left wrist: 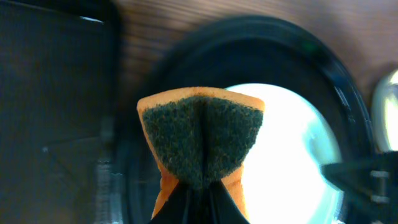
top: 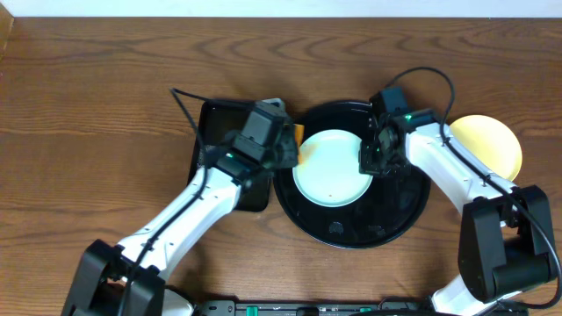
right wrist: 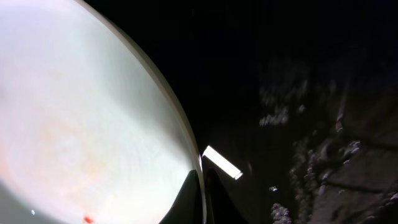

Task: Clean dirty plates on tray and stack at the side
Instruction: 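Scrub the pale green plate again with the sponge in the left gripper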

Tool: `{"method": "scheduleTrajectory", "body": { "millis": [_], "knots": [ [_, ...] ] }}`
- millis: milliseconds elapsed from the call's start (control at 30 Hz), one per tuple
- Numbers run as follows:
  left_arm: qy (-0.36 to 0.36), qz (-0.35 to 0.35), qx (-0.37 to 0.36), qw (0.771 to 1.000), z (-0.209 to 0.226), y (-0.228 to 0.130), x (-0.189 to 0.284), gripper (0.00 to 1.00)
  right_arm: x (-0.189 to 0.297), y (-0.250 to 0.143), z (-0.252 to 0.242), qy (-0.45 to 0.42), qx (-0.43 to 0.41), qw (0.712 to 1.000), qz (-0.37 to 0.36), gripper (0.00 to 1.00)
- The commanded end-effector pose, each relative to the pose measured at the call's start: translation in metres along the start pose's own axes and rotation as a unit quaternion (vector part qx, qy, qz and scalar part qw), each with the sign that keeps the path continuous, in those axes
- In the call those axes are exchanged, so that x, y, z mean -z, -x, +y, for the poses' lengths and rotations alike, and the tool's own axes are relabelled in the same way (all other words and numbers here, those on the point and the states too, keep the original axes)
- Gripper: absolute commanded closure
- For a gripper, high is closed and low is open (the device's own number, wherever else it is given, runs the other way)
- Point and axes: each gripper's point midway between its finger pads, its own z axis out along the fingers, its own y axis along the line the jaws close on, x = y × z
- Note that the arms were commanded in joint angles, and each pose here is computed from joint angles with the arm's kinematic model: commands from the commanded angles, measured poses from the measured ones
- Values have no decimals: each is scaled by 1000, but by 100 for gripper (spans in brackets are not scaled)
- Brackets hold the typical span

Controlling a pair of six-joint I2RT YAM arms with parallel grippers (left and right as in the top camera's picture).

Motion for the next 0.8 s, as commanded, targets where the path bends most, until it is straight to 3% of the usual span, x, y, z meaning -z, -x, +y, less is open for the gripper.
{"method": "scheduleTrajectory", "body": {
  "millis": [0, 333, 533, 633, 767],
  "knots": [
    [-9, 28, 26, 999, -14, -24, -18, 92, -15, -18, 0, -2, -33, 999, 22, 99],
    [-8, 96, 70, 993, -46, -93, -62, 92, -28, -30, -4, -1, -35, 999, 31, 99],
    [5, 133, 33, 991, -50, -130, -72, 92, -28, -28, -4, 1, -35, 999, 27, 99],
    [19, 125, -18, 992, -44, -131, -74, 92, -28, -28, -4, 1, -35, 999, 28, 99],
    [130, 50, -85, 987, 0, -102, -72, 93, -28, -28, -4, 1, -35, 999, 28, 99]
  ]
}}
